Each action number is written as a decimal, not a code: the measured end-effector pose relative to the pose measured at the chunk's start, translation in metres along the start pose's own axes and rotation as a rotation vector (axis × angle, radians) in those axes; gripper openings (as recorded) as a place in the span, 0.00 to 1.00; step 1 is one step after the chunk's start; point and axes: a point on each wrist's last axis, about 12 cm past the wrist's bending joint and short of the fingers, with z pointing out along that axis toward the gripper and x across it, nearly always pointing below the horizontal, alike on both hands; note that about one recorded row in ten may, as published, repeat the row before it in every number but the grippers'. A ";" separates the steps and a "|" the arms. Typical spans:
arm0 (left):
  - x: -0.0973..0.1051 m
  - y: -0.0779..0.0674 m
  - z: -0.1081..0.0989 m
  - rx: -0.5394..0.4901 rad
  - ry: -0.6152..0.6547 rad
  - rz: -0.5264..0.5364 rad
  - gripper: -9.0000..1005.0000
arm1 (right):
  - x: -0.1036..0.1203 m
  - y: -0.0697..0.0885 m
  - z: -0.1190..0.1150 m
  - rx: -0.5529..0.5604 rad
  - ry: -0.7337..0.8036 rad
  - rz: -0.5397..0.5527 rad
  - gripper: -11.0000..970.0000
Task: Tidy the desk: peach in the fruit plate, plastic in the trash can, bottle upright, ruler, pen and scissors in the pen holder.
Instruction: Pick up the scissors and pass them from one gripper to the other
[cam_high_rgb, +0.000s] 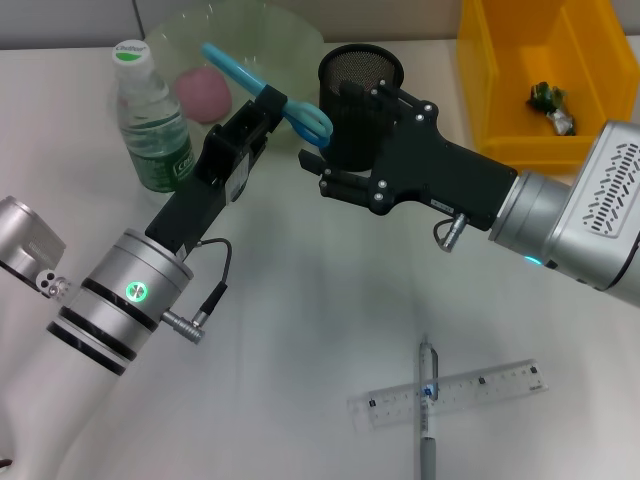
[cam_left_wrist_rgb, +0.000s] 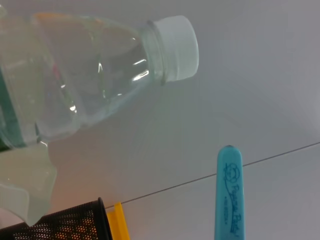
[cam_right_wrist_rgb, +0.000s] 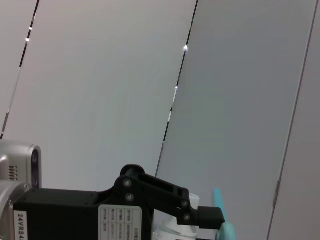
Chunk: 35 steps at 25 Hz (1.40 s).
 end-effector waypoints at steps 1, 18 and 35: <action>0.000 0.000 0.000 0.000 0.000 0.000 0.26 | 0.000 0.000 0.000 0.000 0.000 0.001 0.85; 0.001 0.001 -0.001 -0.005 0.002 -0.001 0.26 | 0.000 0.001 0.000 0.001 -0.002 0.006 0.83; 0.004 -0.001 -0.001 0.007 0.020 -0.005 0.26 | 0.001 0.005 0.001 0.001 0.001 0.021 0.79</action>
